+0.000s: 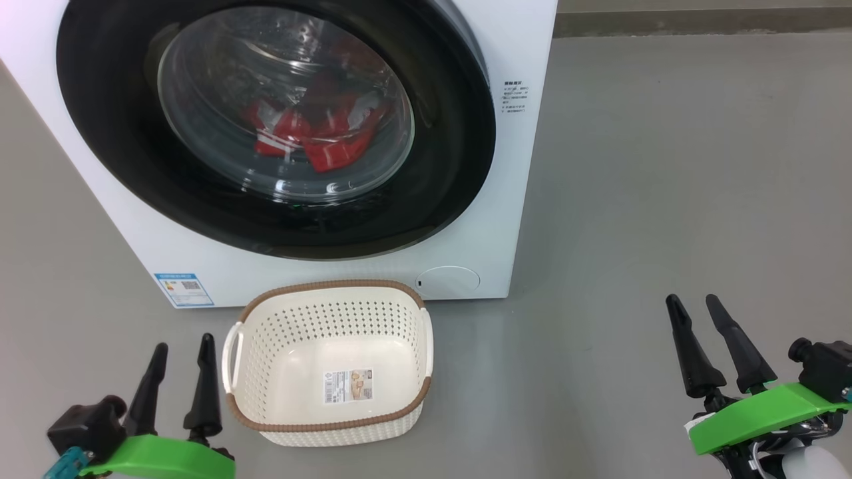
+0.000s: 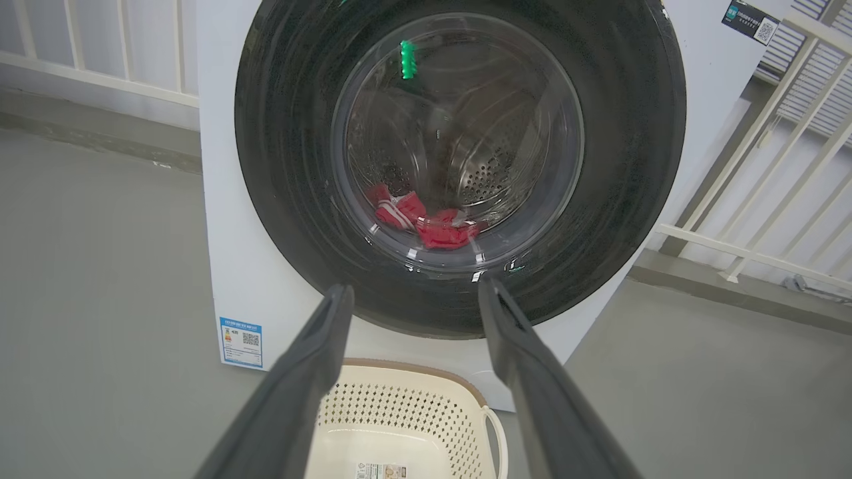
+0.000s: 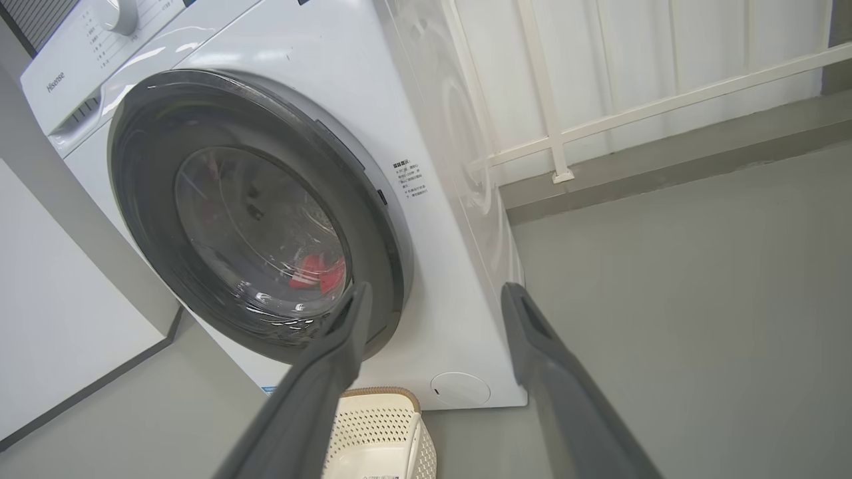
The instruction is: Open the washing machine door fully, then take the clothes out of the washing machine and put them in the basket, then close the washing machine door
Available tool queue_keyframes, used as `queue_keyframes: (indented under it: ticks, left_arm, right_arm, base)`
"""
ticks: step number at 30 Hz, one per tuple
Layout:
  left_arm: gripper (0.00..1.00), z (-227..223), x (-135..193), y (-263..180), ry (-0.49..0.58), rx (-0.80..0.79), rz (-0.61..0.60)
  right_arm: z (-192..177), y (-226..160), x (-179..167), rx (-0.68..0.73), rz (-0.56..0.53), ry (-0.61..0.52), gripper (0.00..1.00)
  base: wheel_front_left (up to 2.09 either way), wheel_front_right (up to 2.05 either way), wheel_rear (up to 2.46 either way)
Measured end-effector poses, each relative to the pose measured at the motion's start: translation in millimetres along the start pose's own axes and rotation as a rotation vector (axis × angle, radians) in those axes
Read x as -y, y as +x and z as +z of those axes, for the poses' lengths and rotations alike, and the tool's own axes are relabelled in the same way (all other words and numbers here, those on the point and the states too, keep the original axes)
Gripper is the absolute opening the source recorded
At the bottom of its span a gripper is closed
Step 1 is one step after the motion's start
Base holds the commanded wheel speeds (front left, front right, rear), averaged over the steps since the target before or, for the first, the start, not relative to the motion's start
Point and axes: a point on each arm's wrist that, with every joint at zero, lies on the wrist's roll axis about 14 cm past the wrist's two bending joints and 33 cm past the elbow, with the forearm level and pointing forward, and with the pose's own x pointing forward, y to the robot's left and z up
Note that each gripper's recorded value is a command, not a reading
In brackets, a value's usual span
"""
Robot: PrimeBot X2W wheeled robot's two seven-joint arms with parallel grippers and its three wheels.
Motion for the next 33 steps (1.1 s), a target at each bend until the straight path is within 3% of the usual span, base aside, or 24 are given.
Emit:
queue_keyframes:
  ticks: [25,33]
  left_arm:
    - [1.00,10,13,2,0.288,0.051,-0.073]
    - [1.00,13,14,3,0.292,0.061,-0.077]
  right_arm:
    - [10,2,-15,0.039,0.100,-0.242,1.00]
    - [12,6,-16,0.045,0.104,-0.255,1.00]
  base:
    - [0.00,0.00,0.00]
    - [0.00,0.00,0.00]
